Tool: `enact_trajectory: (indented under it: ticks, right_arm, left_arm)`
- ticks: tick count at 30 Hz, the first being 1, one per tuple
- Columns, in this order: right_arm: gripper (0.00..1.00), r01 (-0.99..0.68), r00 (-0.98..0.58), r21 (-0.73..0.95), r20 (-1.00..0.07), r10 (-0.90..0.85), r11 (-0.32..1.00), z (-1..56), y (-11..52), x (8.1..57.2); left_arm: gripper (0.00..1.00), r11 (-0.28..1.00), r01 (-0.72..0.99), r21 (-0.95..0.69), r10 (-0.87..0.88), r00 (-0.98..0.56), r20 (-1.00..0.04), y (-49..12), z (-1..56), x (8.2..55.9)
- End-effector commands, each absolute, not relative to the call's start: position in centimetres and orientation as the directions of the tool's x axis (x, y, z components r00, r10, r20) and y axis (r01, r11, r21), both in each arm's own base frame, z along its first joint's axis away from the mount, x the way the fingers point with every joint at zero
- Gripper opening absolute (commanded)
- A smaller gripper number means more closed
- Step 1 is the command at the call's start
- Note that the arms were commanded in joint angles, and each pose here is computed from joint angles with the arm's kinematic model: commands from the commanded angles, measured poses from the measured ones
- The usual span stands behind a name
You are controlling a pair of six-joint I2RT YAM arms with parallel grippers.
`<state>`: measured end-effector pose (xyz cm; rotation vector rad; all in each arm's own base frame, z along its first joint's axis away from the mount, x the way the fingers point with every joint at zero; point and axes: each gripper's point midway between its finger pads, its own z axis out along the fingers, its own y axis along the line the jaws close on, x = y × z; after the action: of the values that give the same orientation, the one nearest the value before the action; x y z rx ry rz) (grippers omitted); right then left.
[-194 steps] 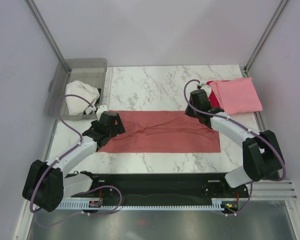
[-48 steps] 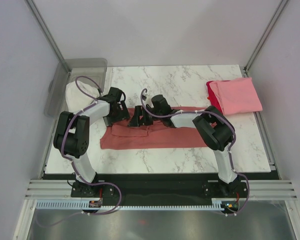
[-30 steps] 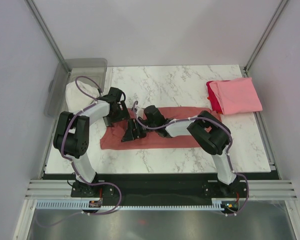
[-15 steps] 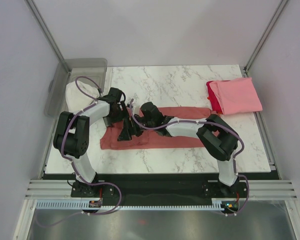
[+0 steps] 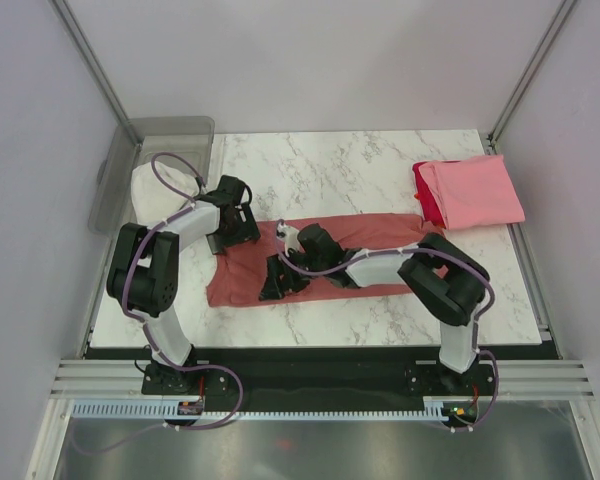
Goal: Fold and stack the t-shirts
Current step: Fold the tshirt
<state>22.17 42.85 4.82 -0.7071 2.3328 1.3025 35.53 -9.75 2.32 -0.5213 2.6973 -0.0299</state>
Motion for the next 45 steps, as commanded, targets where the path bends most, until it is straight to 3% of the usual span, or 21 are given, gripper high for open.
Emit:
enact_trajectory:
  ticks: [1,7,14,22,26,28,30,31,32,34,36,37,38,45]
  right_arm:
    - [0.94,-0.601,-0.796,0.653,-0.542,-0.27,0.46,5.7,40.1,19.5]
    - [0.96,-0.617,-0.763,0.567,-0.6,-0.239,0.546,8.9,36.8,20.3]
    - [0.83,-0.514,-0.771,0.559,-0.633,-0.065,0.651,12.8,31.6,27.0]
    - [0.71,-0.472,-0.776,0.495,-0.626,-0.078,0.73,13.2,30.9,34.3]
    - [0.66,-0.436,-0.801,0.433,-0.587,-0.119,0.789,11.2,30.5,37.2]
    - [0.67,-0.465,-0.761,0.363,-0.631,-0.154,0.807,12.5,30.5,39.4]
    - [0.67,-0.46,-0.775,0.298,-0.595,-0.214,0.837,10.9,29.8,40.2]
    - [0.67,-0.495,-0.731,0.248,-0.637,-0.245,0.833,12.6,30.0,41.9]
    - [0.66,-0.497,-0.756,0.229,-0.588,-0.288,0.837,10.8,29.8,41.7]
    - [0.63,-0.542,-0.725,0.181,-0.594,-0.348,0.82,10.6,30.4,43.6]
    - [0.61,-0.565,-0.734,0.169,-0.551,-0.398,0.807,9.6,30.3,43.7]
    - [0.59,-0.602,-0.702,0.169,-0.578,-0.416,0.781,10.8,31.2,44.5]
    - [0.58,-0.62,-0.719,0.179,-0.519,-0.463,0.764,8.4,31.2,44.0]
    - [0.6,-0.71,-0.688,0.262,-0.455,-0.566,0.653,6.6,32.3,43.3]
  left_arm:
    - [0.91,0.916,-0.389,-0.097,-0.391,-0.816,-0.426,-9.0,4.0,36.0]
    - [0.91,0.92,-0.375,-0.112,-0.384,-0.811,-0.442,-9.2,4.9,36.0]
    - [0.94,0.933,-0.306,-0.189,-0.359,-0.777,-0.518,-10.7,8.9,34.9]
    - [0.99,0.921,-0.271,-0.279,-0.386,-0.728,-0.567,-10.7,11.9,31.5]
    - [0.99,0.908,-0.226,-0.353,-0.403,-0.705,-0.584,-11.1,13.1,29.1]
    - [1.0,0.907,-0.222,-0.358,-0.402,-0.712,-0.576,-10.8,12.3,27.7]
    - [1.0,0.902,-0.22,-0.373,-0.41,-0.706,-0.577,-10.5,12.0,26.5]
    - [1.0,0.899,-0.221,-0.378,-0.415,-0.706,-0.575,-10.4,11.8,26.1]
    - [1.0,0.896,-0.228,-0.381,-0.421,-0.71,-0.564,-10.4,11.2,25.5]
    - [1.0,0.887,-0.216,-0.409,-0.432,-0.703,-0.565,-10.6,11.4,25.0]
    - [1.0,0.883,-0.214,-0.417,-0.435,-0.707,-0.558,-10.6,10.9,24.5]
    - [1.0,0.883,-0.211,-0.419,-0.435,-0.701,-0.565,-10.5,10.9,24.4]
    - [1.0,0.883,-0.212,-0.418,-0.436,-0.7,-0.566,-10.4,10.8,24.3]
    - [1.0,0.887,-0.22,-0.406,-0.433,-0.704,-0.563,-10.0,9.8,23.5]
